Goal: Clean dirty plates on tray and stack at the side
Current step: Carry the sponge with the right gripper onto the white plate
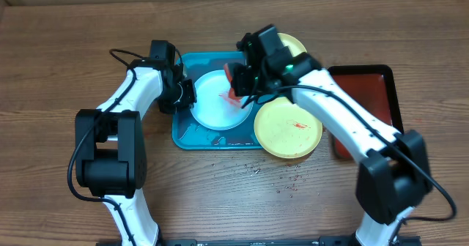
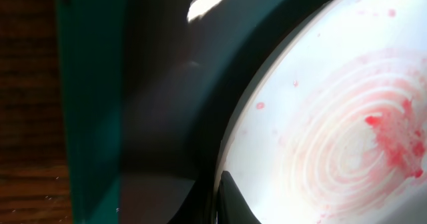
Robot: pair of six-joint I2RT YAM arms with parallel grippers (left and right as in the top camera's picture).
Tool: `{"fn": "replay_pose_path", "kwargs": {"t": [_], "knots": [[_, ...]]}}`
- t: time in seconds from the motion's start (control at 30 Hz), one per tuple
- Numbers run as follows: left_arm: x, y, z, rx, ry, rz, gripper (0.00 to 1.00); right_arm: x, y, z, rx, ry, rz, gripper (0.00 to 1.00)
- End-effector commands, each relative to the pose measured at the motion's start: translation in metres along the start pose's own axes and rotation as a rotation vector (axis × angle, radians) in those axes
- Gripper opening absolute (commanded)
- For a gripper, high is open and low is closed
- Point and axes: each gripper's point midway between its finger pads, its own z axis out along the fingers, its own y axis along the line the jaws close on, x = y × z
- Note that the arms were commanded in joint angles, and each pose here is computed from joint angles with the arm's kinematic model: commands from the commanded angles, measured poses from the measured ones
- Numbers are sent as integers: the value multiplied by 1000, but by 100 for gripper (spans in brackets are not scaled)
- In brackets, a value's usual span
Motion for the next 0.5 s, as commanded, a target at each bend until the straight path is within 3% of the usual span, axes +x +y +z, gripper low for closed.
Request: {"fn": "replay_pose_path", "kwargs": {"t": [0.0, 0.47], "knots": [[8, 11, 10, 2, 45, -9, 4, 2, -22, 33, 60, 21, 92, 4], [18, 16, 10, -26, 82, 10, 4, 34, -47, 101, 108, 128, 165, 4]]}}
